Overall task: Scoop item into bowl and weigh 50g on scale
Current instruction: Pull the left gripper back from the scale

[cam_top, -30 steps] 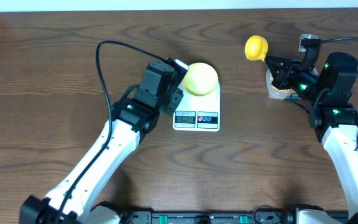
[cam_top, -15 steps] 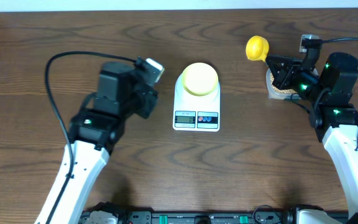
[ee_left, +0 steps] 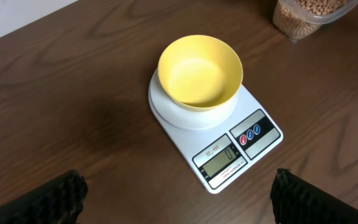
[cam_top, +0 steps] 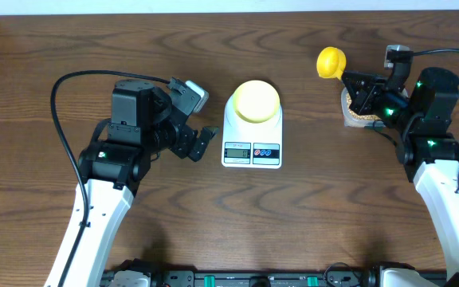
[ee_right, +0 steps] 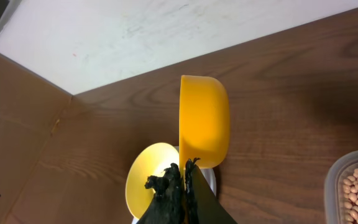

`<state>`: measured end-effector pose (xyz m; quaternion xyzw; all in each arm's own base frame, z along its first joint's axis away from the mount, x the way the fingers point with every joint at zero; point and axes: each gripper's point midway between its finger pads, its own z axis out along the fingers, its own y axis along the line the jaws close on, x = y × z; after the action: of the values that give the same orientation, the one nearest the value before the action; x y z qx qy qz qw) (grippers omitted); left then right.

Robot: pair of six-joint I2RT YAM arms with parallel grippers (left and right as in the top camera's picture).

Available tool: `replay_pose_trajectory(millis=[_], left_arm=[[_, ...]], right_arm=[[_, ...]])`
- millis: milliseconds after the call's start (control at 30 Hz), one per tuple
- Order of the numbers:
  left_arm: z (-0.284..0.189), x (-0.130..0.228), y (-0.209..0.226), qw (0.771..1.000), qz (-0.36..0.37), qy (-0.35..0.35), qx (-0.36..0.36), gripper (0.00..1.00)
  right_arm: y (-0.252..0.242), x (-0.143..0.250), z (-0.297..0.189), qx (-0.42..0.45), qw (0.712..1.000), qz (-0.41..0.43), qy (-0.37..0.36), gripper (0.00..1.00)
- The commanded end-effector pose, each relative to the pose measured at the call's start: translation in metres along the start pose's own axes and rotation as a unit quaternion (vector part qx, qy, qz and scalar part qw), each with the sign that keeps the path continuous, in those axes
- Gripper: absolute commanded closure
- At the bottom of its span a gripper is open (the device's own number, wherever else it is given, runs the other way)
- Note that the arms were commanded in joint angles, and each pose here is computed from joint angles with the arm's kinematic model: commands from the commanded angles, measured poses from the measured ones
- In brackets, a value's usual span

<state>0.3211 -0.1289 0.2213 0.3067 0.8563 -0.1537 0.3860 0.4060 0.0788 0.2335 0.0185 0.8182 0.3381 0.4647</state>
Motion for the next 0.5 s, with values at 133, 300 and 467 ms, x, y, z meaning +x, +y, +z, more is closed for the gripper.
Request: replay_pose_trajectory(millis=[133,300,467], left_arm=[[0.001,0.006,0.000,1.000,0.005,0.005,0.002,0.04],[0.000,0.010,-0.009,0.995,0.093,0.009,0.025,0.03],[-0.002,0.012,-0.014,0.991,0.121,0.003,0.049,0.03]], right_arm=[[0.002,-0.010,-0.002,0.001,1.000,-0.016,-0.011,0.99],[0.002,-0.010,-0.002,0.001,1.000,-0.016,-0.011,0.99],[0.002,-0.010,-0.002,0.001,1.000,-0.016,-0.011,0.99]])
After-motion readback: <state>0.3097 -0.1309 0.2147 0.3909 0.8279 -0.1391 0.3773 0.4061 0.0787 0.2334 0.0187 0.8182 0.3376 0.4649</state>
